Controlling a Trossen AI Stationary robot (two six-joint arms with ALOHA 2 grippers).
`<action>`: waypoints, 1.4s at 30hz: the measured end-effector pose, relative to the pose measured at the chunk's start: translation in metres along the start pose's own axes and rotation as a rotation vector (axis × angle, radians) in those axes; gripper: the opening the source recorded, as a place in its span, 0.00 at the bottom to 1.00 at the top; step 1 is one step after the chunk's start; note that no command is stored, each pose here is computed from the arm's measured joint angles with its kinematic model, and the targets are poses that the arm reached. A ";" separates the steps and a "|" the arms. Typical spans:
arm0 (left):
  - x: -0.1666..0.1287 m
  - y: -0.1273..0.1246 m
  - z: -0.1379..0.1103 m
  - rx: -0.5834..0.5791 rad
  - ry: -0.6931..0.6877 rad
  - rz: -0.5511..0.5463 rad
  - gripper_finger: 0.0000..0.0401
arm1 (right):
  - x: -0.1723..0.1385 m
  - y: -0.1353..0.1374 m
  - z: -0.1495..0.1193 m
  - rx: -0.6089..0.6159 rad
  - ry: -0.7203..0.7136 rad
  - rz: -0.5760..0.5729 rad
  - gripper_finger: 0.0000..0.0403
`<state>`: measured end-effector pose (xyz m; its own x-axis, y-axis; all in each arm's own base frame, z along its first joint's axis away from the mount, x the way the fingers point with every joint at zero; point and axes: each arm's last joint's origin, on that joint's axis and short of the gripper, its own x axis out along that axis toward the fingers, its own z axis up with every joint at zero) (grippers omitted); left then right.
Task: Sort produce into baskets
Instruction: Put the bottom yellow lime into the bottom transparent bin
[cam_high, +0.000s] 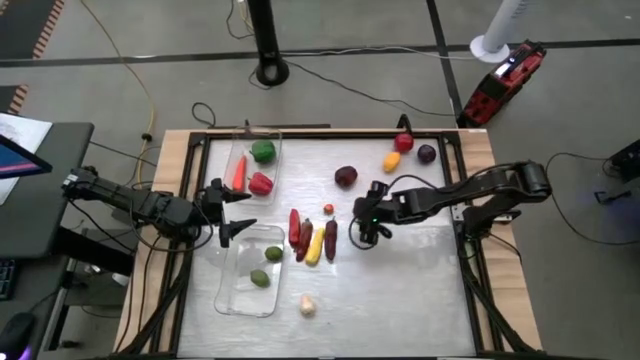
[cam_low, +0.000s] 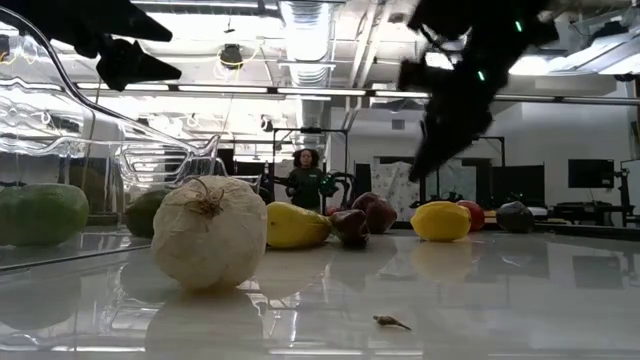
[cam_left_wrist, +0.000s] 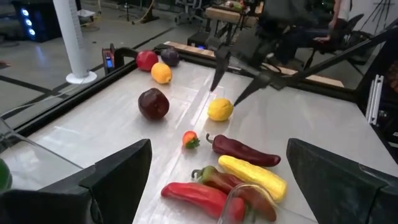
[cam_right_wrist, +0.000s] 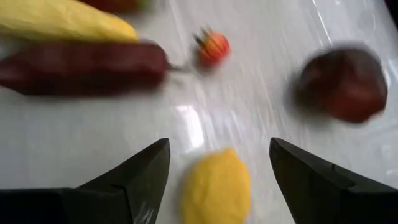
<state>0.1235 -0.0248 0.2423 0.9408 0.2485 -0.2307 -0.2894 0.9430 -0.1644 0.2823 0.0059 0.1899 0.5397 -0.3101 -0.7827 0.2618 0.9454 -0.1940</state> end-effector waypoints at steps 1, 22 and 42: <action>0.000 0.000 0.000 0.000 0.000 0.000 0.90 | 0.001 -0.002 -0.005 0.018 -0.014 0.001 0.77; 0.000 0.000 0.000 -0.002 0.005 0.001 0.90 | 0.040 0.005 -0.047 0.096 -0.033 0.007 0.65; 0.000 0.000 0.004 0.011 -0.044 0.040 0.90 | 0.018 0.071 0.113 -0.154 -0.398 0.354 0.62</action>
<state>0.1239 -0.0236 0.2459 0.9353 0.2958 -0.1942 -0.3257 0.9342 -0.1454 0.4007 0.0559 0.2291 0.8422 0.0441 -0.5373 -0.0948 0.9932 -0.0671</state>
